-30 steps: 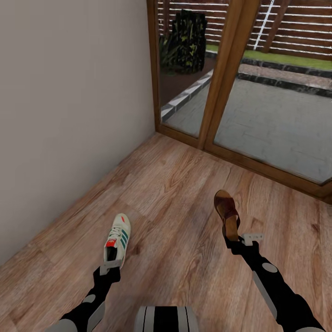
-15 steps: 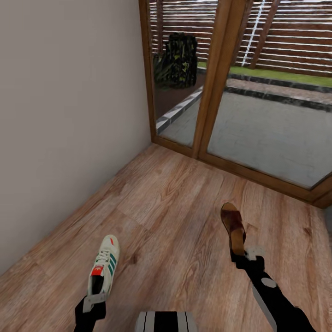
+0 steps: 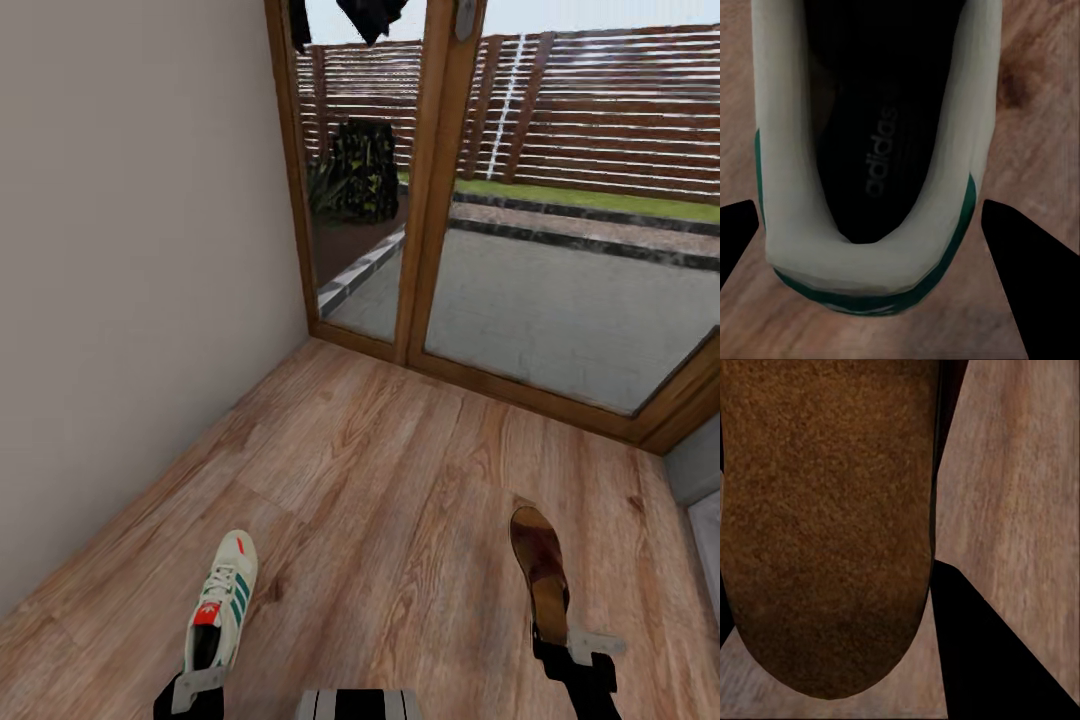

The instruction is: Pick up the two gym shoes and the two sandals from the corridor floor and place them onto the hallstand (shoe rack) in the corridor, making sure they are on the rack and not on the floor. Arrange them so the two gym shoes are next to each other and the two sandals are next to each other.

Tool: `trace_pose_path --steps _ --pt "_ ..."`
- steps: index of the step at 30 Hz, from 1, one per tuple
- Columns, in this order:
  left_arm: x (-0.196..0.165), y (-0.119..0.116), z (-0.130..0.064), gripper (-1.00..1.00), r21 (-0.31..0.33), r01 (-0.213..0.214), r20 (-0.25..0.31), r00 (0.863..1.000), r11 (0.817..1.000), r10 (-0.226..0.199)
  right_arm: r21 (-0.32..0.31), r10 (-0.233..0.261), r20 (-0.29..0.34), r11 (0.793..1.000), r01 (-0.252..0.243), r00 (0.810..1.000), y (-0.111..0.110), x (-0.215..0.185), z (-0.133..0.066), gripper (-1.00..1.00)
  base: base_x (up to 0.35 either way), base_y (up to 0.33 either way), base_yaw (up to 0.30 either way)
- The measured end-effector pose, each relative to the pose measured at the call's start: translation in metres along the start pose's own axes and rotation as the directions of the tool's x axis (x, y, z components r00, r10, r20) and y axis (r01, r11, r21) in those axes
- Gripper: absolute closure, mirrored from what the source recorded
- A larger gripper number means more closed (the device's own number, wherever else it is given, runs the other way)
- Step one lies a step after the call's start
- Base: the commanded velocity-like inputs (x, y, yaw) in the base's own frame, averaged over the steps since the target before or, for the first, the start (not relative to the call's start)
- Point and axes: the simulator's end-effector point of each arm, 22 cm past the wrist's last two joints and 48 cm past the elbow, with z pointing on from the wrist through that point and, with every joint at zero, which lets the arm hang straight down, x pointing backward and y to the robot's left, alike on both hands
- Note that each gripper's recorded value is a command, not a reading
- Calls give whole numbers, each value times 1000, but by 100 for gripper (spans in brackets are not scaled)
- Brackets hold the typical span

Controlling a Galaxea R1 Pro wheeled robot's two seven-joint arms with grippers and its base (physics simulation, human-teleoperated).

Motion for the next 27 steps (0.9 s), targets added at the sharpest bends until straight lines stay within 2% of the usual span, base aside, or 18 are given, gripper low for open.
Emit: trace_pose_path --steps 5,9,14,27 --pt "-11 1 -6 100 1 0 46 999 1000 0 3 2 8 1000 -2 1000 -2 15 -16 100 0 0 -151" --pt "-17 1 -11 100 2 1 72 997 1000 -2 -13 12 12 1000 -12 1000 10 16 -23 100 0 0 -146" --pt "-28 1 -14 100 4 5 101 995 1000 -5 -25 31 31 999 -30 999 21 7 -28 100 0 0 -138" --pt "-62 -1 -19 100 9 13 173 985 1000 -14 -32 55 95 998 -52 994 23 -25 -33 100 0 0 -160"
